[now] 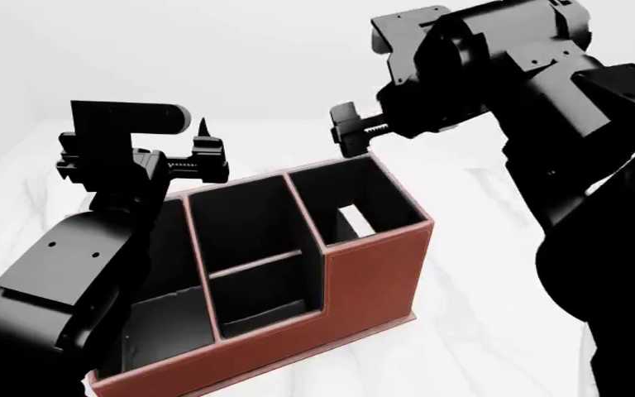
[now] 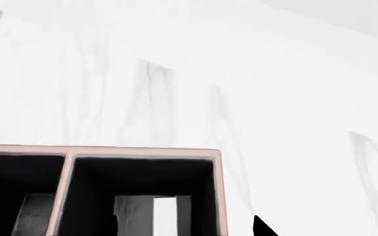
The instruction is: Pick up the book and place it in the right compartment of the caddy.
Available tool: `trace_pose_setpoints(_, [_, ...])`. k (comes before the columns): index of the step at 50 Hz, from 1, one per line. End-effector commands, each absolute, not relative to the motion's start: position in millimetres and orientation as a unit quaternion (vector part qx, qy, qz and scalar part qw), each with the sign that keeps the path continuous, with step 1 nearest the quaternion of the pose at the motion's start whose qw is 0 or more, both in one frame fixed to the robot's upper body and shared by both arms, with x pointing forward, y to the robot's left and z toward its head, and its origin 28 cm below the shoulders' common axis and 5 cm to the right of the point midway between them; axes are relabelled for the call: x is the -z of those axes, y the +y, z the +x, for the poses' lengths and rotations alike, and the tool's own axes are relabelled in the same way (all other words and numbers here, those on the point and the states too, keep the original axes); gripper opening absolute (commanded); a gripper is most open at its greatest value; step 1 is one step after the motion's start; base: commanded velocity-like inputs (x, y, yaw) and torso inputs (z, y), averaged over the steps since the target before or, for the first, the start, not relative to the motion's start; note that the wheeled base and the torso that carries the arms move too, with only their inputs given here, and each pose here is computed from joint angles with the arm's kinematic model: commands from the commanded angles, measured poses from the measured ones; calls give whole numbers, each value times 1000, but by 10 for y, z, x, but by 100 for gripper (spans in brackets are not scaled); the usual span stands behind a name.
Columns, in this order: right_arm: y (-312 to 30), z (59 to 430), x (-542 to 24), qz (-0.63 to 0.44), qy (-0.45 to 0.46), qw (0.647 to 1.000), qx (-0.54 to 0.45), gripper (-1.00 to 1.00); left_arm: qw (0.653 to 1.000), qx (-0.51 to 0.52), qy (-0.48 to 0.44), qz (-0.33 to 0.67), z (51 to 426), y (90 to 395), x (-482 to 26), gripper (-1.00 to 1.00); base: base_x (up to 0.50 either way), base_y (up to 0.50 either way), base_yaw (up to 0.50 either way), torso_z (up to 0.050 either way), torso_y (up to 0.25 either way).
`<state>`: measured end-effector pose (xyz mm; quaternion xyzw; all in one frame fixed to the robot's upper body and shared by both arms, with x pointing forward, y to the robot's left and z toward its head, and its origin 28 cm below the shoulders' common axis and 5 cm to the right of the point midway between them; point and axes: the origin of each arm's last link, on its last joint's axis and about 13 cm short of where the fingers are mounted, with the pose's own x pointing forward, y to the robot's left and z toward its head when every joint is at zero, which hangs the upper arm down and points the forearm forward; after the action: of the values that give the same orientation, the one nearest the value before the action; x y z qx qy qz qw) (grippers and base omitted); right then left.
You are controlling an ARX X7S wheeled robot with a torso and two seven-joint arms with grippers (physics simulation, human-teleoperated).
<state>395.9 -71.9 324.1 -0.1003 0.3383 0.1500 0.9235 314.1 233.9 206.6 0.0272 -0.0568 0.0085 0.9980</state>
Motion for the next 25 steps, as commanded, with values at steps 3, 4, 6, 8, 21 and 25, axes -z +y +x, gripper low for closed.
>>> trace_pose_setpoints(3, [-849, 3840, -3862, -90, 275, 946, -146, 100, 998, -7, -59, 28, 3129, 2331, -2082, 100, 0, 0, 0, 0, 0])
trace_pose_setpoints(4, [-871, 3841, -3867, -79, 272, 945, -163, 100, 998, -6, -59, 27, 3122, 2334, -2087, 100, 0, 0, 0, 0, 0])
trace_pose_setpoints(6, [-891, 3801, -3831, -72, 263, 946, -176, 100, 998, -7, -60, 26, 3118, 2339, -2093, 100, 0, 0, 0, 0, 0])
trace_pose_setpoints(8, [-921, 3692, -3718, -52, 252, 949, -184, 100, 998, -6, -60, 23, 3111, 2344, -2099, 100, 0, 0, 0, 0, 0])
trace_pose_setpoints(21, [-1191, 2696, -2481, -98, -97, 990, -31, 100, 998, -2, -62, 22, 3072, 2334, -2099, 100, 0, 0, 0, 0, 0])
trace_pose_setpoints(25, [-1232, 2495, -2336, -89, -124, 988, -19, 100, 998, -2, -63, 21, 3069, 2337, -2102, 100, 0, 0, 0, 0, 0])
